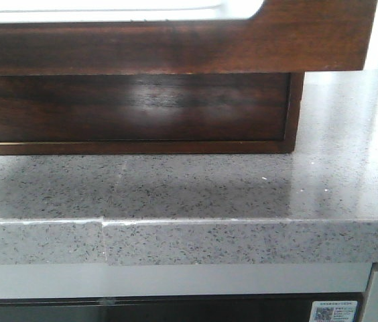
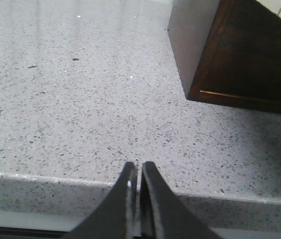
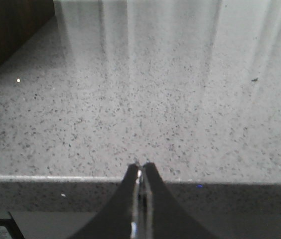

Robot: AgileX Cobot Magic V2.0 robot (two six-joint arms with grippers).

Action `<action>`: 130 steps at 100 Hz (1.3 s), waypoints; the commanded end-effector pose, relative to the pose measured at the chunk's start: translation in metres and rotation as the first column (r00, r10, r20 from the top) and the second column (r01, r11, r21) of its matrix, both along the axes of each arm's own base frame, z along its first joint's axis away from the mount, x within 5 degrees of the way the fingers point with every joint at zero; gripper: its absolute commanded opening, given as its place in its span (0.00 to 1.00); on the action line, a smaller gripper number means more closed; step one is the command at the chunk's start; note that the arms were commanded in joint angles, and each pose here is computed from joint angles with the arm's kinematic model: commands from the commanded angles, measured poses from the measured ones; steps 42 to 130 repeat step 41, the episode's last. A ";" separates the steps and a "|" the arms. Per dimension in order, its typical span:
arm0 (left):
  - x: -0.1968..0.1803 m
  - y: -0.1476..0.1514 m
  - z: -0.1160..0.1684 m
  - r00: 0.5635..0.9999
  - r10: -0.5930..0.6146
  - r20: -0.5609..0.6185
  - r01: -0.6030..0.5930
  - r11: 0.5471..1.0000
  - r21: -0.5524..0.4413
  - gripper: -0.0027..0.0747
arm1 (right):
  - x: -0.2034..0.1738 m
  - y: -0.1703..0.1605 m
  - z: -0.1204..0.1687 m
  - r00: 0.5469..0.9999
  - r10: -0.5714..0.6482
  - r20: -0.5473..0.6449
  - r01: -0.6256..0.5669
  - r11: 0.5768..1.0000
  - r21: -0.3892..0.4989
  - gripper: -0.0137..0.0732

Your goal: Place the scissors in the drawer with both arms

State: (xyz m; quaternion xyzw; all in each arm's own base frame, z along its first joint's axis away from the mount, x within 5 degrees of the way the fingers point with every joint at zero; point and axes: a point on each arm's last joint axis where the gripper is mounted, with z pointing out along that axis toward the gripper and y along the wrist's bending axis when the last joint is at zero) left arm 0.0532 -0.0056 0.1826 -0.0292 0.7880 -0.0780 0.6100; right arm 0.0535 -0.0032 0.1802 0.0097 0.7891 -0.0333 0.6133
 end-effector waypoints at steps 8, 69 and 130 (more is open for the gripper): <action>0.000 0.000 -0.001 0.999 0.006 0.054 -0.006 1.000 -0.006 0.01 | 0.000 0.000 -0.007 1.000 -0.005 0.008 0.005 1.000 -0.013 0.09; 0.000 0.000 -0.001 0.999 0.006 0.054 -0.006 1.000 -0.006 0.01 | 0.000 0.000 -0.007 1.000 -0.005 0.008 0.005 1.000 -0.013 0.09; 0.000 0.000 -0.001 0.999 0.006 0.054 -0.006 1.000 -0.006 0.01 | 0.000 0.000 -0.007 1.000 -0.005 0.008 0.005 1.000 -0.013 0.09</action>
